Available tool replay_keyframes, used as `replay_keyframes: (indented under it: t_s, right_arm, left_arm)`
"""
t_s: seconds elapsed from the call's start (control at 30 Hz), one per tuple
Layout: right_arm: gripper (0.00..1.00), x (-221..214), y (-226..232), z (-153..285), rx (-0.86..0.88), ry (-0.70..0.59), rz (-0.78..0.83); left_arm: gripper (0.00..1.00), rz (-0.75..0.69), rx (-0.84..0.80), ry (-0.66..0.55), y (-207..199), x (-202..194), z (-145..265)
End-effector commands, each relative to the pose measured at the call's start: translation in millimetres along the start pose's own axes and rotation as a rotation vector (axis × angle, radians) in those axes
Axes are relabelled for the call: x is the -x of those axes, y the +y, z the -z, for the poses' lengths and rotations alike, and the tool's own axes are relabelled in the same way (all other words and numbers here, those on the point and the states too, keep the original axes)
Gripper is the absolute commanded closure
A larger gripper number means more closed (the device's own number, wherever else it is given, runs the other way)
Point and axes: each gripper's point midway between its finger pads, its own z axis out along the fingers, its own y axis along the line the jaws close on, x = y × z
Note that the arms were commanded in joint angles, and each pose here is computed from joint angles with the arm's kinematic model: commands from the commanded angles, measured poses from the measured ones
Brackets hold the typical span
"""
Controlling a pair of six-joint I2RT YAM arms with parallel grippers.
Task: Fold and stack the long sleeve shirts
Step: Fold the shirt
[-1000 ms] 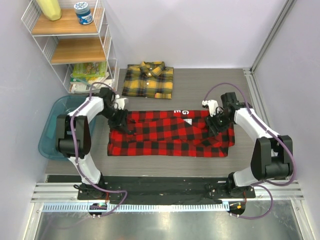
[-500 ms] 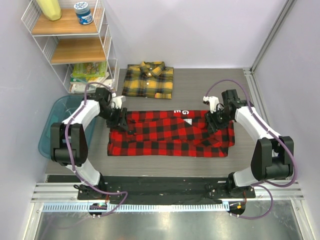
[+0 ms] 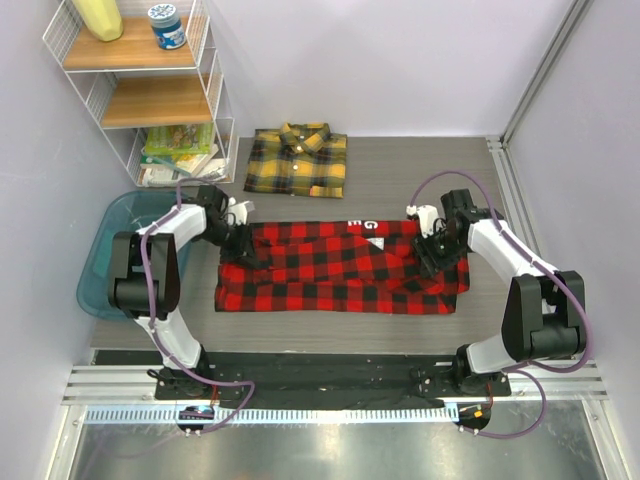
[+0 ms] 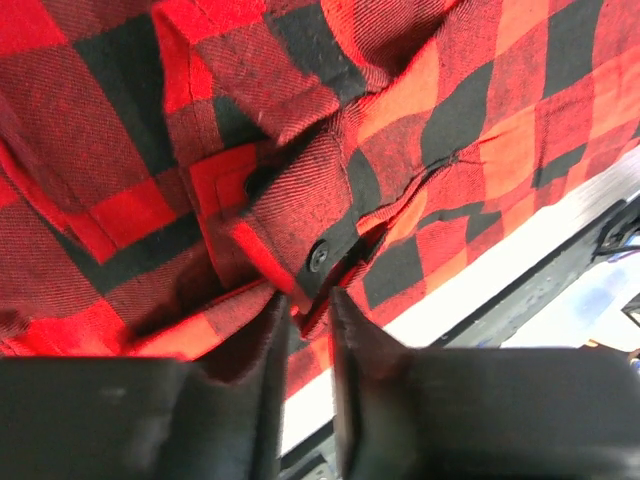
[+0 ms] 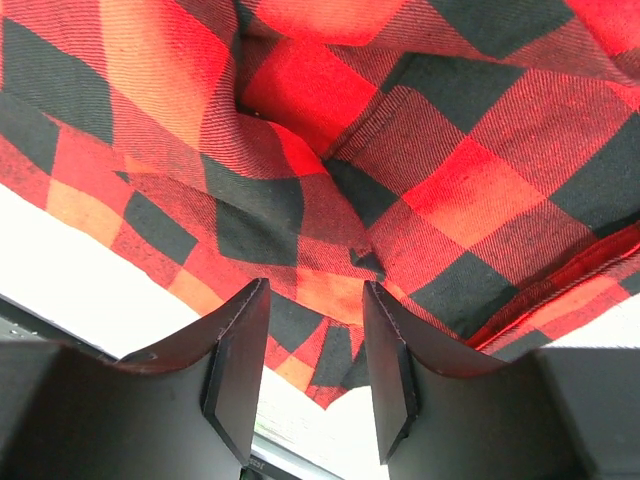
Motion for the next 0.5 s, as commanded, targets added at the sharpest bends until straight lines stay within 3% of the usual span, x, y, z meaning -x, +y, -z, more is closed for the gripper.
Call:
replay_keyframes:
  t_s: [0.0, 0.03, 0.1, 0.47]
  right_arm:
    - [0.53, -2, -10, -2, -0.048, 0.008, 0.02]
    - [0.53, -4, -11, -4, -0.049, 0.015, 0.022]
    - [0.55, -3, -15, -4, -0.069, 0.014, 0.024]
    - [0.52, 4, -7, 6, -0.032, -0.003, 0.031]
  left_arm:
    - [0.84, -0.011, -0.036, -0.021, -4, 9, -1]
    - [0.93, -0.015, -0.029, -0.019, -6, 10, 4]
    - [1.0, -0.027, 0.005, -0.016, -4, 11, 10]
    - [1.0, -0.114, 0.064, 0.023, -4, 1, 37]
